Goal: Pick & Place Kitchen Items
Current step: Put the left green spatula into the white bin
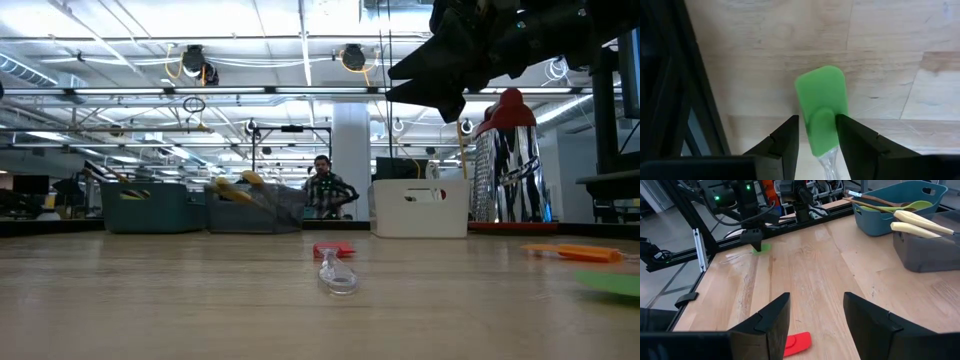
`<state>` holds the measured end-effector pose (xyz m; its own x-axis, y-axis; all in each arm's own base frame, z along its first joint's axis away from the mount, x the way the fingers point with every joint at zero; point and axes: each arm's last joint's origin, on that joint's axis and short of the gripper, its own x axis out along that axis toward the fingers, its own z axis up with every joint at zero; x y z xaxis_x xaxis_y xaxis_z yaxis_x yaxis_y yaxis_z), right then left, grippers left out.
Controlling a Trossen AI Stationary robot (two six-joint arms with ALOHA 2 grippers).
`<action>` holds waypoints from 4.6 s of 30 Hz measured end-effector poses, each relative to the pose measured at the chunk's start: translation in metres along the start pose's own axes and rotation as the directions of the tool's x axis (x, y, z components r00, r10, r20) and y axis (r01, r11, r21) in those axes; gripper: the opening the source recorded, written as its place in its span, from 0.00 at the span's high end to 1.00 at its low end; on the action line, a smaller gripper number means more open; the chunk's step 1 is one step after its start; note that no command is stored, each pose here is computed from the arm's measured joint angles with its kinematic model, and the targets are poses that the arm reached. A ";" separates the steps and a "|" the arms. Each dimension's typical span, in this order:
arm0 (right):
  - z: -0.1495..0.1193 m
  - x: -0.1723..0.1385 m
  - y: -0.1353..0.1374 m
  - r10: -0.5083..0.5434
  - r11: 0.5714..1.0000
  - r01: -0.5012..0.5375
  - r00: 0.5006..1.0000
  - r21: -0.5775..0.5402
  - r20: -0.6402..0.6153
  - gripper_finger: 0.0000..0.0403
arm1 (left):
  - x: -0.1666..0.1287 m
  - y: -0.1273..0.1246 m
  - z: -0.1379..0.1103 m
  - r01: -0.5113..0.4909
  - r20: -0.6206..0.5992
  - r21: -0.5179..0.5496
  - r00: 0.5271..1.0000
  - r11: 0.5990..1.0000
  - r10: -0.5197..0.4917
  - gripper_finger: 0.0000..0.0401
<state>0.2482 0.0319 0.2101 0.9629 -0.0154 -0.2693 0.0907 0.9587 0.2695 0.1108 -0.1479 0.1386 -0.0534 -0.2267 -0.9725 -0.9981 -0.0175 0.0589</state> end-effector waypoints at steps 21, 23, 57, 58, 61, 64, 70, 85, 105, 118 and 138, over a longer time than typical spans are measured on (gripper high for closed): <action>0.000 0.000 0.000 0.000 1.000 0.000 1.000 0.001 0.001 0.57 | 0.009 -0.006 -0.002 0.053 0.054 0.167 0.997 0.984 -0.063 0.73; 0.000 0.000 0.000 0.000 1.000 0.000 1.000 0.001 0.001 0.58 | 0.009 -0.006 -0.001 0.055 0.060 0.163 0.996 0.985 -0.065 0.79; 0.000 0.000 0.000 -0.004 1.000 0.004 1.000 0.001 0.003 0.58 | -0.026 -0.013 0.006 0.466 0.165 0.331 0.828 0.821 -0.536 0.97; 0.000 0.000 0.000 -0.005 1.000 0.005 1.000 0.001 0.003 0.58 | -0.026 -0.014 0.006 0.471 0.166 0.337 0.823 0.815 -0.544 0.95; 0.000 0.000 0.000 -0.004 1.000 0.004 1.000 0.001 0.004 0.58 | -0.028 -0.018 0.007 0.476 0.173 0.370 0.809 0.798 -0.562 0.92; 0.000 0.000 0.000 -0.004 1.000 0.004 1.000 0.001 0.005 0.58 | -0.030 -0.025 0.009 0.498 0.185 0.417 0.773 0.761 -0.607 0.93; 0.001 0.000 0.000 -0.005 1.000 0.005 1.000 0.002 0.011 0.58 | -0.037 -0.040 0.014 0.504 0.212 0.528 0.700 0.683 -0.681 0.97; 0.005 0.000 -0.001 -0.068 0.998 0.068 0.995 0.013 0.075 0.58 | -0.066 -0.086 0.033 0.438 0.197 0.788 0.488 0.434 -0.850 0.97; -0.006 0.026 -0.001 -0.053 0.997 0.044 0.984 0.056 0.169 0.58 | -0.099 -0.116 0.061 0.305 0.160 0.920 0.280 0.245 -0.947 0.92; -0.017 0.042 -0.002 -0.036 0.995 0.015 0.975 0.097 0.219 0.58 | -0.121 -0.126 0.073 0.230 0.098 0.965 0.113 0.122 -0.989 0.95; -0.008 0.040 0.001 -0.014 0.984 -0.040 0.952 0.172 0.305 0.58 | -0.139 -0.129 0.077 0.202 0.094 0.976 -0.056 0.081 -0.994 0.92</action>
<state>0.2846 0.0342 0.1918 0.9931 -0.1150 0.0222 0.0940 0.8955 0.4351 0.2446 -0.0388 0.2490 0.9923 0.1215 -0.0256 -0.1212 0.9031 -0.4119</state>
